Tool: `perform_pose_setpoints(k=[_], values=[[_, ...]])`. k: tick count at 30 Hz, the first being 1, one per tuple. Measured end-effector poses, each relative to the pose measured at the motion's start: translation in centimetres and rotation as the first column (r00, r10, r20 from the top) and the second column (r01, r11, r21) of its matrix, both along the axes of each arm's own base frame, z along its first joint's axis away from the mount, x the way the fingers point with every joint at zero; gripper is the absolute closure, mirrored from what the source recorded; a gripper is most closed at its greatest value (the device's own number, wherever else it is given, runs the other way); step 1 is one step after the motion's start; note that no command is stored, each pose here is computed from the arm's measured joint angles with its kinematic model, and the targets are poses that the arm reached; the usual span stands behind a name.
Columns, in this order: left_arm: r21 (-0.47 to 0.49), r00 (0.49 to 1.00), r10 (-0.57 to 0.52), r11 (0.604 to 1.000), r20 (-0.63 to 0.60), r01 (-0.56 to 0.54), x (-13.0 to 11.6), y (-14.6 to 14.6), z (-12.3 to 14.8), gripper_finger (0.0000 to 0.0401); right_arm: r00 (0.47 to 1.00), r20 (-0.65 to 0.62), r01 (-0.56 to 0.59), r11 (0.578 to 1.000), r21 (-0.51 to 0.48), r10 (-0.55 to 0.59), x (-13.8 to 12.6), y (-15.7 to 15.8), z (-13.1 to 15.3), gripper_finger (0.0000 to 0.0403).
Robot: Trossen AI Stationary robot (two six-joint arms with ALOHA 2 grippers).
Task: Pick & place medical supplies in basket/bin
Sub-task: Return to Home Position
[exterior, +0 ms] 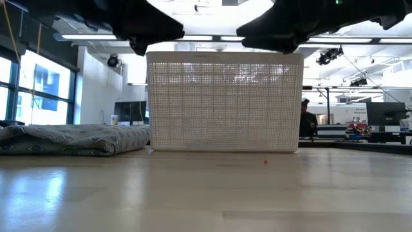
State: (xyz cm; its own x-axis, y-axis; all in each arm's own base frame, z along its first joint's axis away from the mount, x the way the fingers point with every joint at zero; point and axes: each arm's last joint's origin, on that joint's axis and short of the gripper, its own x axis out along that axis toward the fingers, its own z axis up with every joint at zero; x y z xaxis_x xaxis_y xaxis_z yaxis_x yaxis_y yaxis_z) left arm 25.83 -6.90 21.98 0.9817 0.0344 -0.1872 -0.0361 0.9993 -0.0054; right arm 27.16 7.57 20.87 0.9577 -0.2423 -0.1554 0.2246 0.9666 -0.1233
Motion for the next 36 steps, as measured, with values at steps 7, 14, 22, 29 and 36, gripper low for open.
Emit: perform_pose_setpoints(k=[7,14,22,29,36], values=[[-0.012,1.000,0.001,1.000,-0.004,-0.001,0.0,0.0,0.0,0.0284,0.999,-0.049,0.014,1.000,0.024,-0.013,-0.1,-0.2,-0.5,0.0121],[-0.010,0.999,-0.005,1.000,-0.047,0.004,-1.4,0.2,0.9,0.0284,0.995,-0.091,0.040,0.999,0.022,-0.038,-1.4,-0.3,0.3,0.0121],[-0.032,0.997,0.004,0.999,-0.081,-0.007,-2.7,0.6,1.0,0.0284,0.989,-0.134,0.065,0.997,0.045,-0.058,-2.1,-0.4,0.4,0.0121],[-0.023,0.993,0.007,1.000,-0.117,-0.009,-2.9,0.7,0.6,0.0284,0.977,-0.196,0.094,0.995,0.027,-0.087,-2.6,-0.6,0.0,0.0121],[-0.012,0.989,0.017,1.000,-0.144,-0.019,-4.1,1.1,1.3,0.0284,0.971,-0.232,0.064,0.997,0.045,-0.052,-4.0,-1.1,1.0,0.0121]])
